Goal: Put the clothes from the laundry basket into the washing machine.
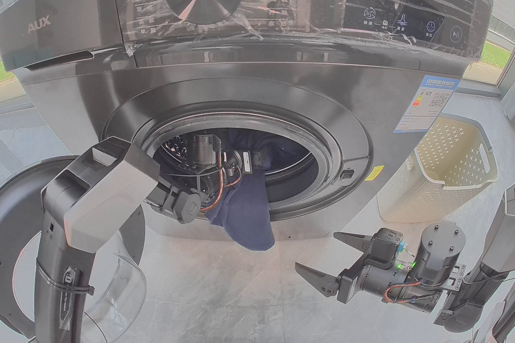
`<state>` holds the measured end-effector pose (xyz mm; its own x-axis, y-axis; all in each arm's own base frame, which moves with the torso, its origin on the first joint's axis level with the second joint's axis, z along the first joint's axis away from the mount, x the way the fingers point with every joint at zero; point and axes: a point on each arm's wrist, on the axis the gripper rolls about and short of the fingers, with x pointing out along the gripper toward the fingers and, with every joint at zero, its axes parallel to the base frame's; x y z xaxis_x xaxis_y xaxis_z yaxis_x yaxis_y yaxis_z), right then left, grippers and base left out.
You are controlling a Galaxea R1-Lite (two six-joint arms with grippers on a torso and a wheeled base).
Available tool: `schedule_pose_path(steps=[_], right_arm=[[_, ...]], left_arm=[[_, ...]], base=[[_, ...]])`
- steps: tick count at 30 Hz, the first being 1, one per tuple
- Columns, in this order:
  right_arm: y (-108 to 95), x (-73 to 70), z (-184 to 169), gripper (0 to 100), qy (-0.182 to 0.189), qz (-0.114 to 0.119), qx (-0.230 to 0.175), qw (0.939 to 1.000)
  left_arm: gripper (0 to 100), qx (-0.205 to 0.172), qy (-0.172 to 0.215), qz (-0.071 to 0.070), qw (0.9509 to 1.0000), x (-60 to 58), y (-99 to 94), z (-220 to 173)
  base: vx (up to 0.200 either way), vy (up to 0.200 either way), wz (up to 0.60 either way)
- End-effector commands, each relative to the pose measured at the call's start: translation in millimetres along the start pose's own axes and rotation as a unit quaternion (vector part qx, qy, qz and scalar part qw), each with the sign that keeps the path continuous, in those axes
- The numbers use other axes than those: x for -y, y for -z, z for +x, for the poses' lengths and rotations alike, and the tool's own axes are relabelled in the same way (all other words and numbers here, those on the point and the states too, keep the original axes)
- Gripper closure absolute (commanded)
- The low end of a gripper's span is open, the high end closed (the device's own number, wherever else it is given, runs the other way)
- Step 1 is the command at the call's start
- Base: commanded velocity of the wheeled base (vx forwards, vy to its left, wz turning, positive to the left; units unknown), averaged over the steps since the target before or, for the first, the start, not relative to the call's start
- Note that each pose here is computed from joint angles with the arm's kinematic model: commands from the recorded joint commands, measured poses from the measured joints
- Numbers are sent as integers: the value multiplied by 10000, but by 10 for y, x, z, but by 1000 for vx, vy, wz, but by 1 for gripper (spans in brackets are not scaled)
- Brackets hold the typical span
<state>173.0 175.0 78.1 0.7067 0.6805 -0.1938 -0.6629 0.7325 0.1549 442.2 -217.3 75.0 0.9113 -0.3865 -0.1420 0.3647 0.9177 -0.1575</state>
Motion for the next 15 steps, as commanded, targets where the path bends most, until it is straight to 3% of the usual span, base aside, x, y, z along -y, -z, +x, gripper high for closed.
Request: schedule_pose_path(steps=[1,5,9,10,15], right_arm=[[1,-6,1,0,-15,-9,-1,10000],[1,-6,1,0,-15,-1,-1,10000],[-2,-7,3,0,-16,-1,7,10000],[-10,-8,11,0,-20,0,29,10000],[-13,-9,14,0,-21,0,37,10000]], left_arm=[[0,-557,132,55,9983,70,-109,-298],[0,-978,162,157,9950,45,52,-318],[0,-1063,176,204,9940,35,130,-291],[100,-1107,163,219,9935,22,175,-267],[100,-934,234,176,9952,32,112,-210]], base=[[0,0,0],[0,0,0],[0,0,0],[0,0,0],[0,0,0]])
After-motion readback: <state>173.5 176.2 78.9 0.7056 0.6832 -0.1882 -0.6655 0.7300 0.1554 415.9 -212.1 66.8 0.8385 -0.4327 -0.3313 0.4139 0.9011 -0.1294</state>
